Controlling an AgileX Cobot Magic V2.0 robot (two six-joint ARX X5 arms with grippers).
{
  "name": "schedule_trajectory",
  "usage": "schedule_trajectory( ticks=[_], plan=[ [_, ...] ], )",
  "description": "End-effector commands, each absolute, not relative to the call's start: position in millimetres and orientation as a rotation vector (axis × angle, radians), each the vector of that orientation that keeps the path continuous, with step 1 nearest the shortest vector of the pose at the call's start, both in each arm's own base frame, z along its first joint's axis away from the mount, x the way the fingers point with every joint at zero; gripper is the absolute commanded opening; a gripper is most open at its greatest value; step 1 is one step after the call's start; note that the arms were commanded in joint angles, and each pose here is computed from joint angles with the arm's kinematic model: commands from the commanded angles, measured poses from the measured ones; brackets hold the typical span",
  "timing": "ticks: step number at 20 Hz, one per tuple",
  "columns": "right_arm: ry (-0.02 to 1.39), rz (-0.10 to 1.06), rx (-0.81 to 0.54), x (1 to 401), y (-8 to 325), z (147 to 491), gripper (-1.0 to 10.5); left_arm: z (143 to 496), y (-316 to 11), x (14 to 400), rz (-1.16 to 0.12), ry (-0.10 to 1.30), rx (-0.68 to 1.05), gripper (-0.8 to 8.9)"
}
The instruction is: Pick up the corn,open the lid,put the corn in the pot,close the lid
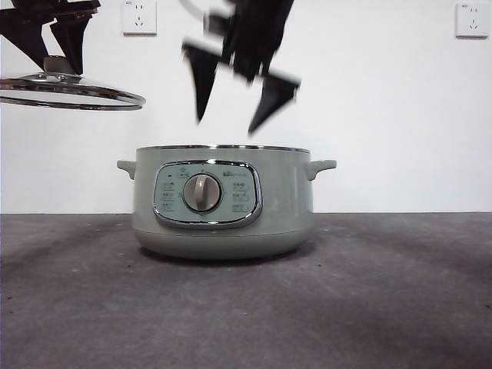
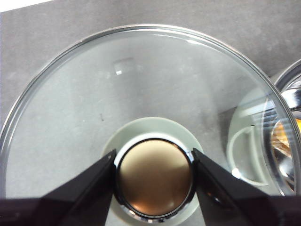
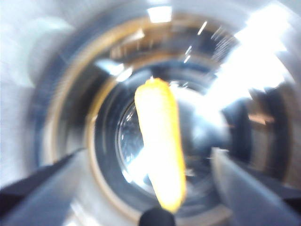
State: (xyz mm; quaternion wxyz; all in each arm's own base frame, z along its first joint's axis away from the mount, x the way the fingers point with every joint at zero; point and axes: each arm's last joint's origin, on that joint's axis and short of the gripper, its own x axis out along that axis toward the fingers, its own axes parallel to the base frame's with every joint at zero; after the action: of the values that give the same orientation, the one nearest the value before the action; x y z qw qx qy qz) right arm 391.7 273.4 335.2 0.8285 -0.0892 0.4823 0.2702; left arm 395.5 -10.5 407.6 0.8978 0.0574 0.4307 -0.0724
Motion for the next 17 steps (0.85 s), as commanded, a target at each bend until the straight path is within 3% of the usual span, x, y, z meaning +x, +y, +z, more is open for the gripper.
schedule_trajectory(
  ticks=[1, 3, 8, 13, 17],
  plan=[
    [0.946, 0.585, -0.21, 376, 269, 366, 1.7, 419, -15, 391, -0.179, 0.833, 0.119, -0.13],
    [0.881, 0.595, -0.193, 364, 263, 390, 0.0, 418, -23, 390, -0.197, 0.835, 0.128, -0.13],
    [0.822, 0.588, -0.195, 337, 263, 418, -0.2, 418, -53, 387, -0.264, 0.839, 0.155, -0.13],
    [0.938, 0.592, -0.278, 323, 273, 397, -0.2, 418, -98, 378, -0.327, 0.828, 0.229, -0.13],
    [1.034, 0.532, -0.383, 303, 256, 383, -0.2, 420, -125, 372, -0.382, 0.792, 0.253, -0.13]
  ],
)
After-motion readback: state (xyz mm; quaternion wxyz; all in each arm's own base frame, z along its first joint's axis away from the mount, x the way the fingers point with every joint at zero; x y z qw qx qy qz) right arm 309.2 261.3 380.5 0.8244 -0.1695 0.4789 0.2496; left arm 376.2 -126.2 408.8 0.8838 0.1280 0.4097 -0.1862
